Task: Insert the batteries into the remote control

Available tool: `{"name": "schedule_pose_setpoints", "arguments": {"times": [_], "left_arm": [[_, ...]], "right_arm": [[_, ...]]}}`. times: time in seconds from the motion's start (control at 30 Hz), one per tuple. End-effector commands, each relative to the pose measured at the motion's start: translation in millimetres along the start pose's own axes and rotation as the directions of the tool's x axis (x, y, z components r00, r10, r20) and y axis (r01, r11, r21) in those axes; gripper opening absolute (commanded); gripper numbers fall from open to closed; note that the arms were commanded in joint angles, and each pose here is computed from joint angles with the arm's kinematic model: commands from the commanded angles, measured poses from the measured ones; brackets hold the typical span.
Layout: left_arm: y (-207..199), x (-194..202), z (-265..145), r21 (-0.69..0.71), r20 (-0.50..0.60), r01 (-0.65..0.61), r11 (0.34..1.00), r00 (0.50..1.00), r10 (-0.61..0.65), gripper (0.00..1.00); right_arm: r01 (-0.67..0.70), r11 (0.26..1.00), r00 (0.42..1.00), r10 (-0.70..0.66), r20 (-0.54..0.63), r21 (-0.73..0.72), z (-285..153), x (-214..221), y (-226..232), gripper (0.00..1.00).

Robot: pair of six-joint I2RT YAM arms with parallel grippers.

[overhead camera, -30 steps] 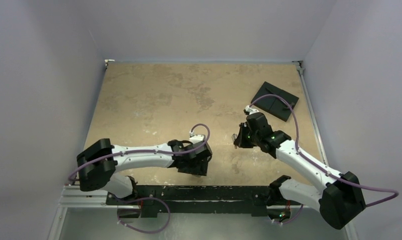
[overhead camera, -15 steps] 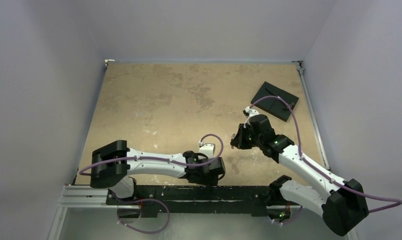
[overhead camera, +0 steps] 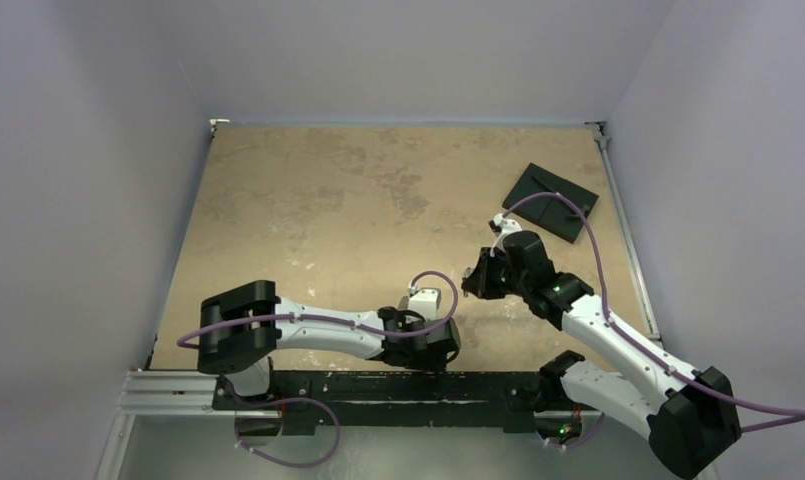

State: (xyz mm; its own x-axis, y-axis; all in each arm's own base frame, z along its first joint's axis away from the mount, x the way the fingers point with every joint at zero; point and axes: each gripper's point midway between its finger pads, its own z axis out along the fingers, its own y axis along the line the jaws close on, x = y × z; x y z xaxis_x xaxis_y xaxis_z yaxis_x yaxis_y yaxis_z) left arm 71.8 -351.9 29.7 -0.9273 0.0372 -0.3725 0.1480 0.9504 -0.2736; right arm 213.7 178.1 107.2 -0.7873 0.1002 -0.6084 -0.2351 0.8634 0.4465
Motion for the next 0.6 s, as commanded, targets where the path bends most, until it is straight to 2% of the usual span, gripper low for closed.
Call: {"name": "schedule_pose_setpoints", "arguments": {"times": [0.0, 0.23, 0.57], "left_arm": [[0, -12, 5, -0.019, 0.057, -0.022, 1.000, 0.998, 0.023, 0.61], [32, -22, 11, -0.076, 0.081, -0.004, 0.997, 0.997, 0.010, 0.61], [65, -56, 13, -0.076, 0.130, 0.033, 0.997, 0.991, -0.023, 0.61]], "right_arm": [[0.003, 1.000, 1.000, -0.003, 0.021, -0.023, -3, -4, 6, 0.00], [-0.005, 1.000, 1.000, 0.005, 0.017, -0.012, -3, -3, 4, 0.00], [0.011, 0.999, 1.000, -0.012, -0.020, -0.052, 0, -1, 12, 0.00]]}}
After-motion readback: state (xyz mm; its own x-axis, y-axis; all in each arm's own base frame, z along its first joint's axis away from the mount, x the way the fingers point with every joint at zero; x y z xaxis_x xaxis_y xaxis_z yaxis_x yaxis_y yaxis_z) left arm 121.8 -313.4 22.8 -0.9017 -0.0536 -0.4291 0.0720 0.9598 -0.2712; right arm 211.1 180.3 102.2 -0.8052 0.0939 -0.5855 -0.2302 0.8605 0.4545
